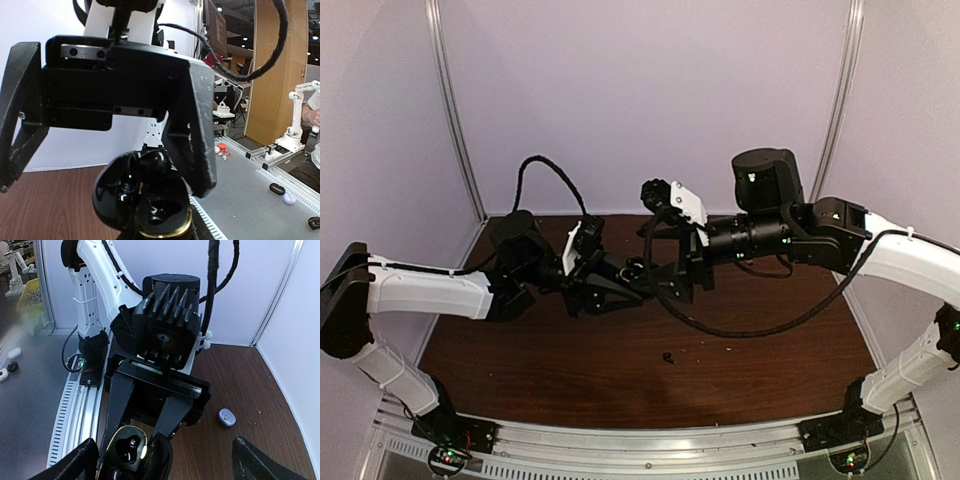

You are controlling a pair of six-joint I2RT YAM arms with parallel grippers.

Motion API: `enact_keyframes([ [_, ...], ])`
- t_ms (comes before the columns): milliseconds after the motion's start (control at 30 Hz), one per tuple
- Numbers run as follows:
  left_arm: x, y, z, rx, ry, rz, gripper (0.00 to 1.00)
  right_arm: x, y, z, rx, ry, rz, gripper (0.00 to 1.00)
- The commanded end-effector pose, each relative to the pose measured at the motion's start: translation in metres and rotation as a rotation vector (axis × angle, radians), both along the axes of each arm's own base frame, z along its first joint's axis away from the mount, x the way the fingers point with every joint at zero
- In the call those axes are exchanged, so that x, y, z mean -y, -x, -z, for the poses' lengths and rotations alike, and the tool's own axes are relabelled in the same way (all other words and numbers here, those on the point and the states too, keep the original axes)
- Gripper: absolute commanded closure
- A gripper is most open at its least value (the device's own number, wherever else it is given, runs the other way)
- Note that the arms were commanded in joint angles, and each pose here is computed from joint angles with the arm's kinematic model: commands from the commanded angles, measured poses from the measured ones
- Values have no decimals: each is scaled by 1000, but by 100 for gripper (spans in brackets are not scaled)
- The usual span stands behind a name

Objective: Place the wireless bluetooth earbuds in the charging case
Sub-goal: Adjust the right earbud in the right side groove of the charging case.

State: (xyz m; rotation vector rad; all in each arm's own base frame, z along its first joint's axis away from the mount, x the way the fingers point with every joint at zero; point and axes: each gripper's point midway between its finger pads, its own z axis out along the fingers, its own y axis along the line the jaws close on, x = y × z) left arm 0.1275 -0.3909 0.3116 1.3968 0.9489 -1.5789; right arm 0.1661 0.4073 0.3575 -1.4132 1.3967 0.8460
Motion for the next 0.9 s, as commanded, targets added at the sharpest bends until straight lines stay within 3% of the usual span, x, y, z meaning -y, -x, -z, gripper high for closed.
enact_keyframes([
  [0, -11, -3, -20, 24, 85, -17, 100, 6, 12, -28, 24, -72, -54, 7],
  [333, -21, -31, -33, -26, 90, -189, 100, 37, 11, -62, 83, -116, 40, 7],
  [500, -38, -48, -53, 3, 165, -401, 100, 40, 9, -54, 75, -91, 54, 11],
  [633, -35, -66, -45, 8, 71, -500, 100, 39, 8, -55, 82, -78, 54, 14],
  [767, -29, -68, -32, 21, -43, -492, 100, 36, 4, -50, 99, -34, 58, 18],
  [867, -29, -59, -23, 27, -61, -442, 100, 33, 3, -45, 104, 0, 45, 30],
])
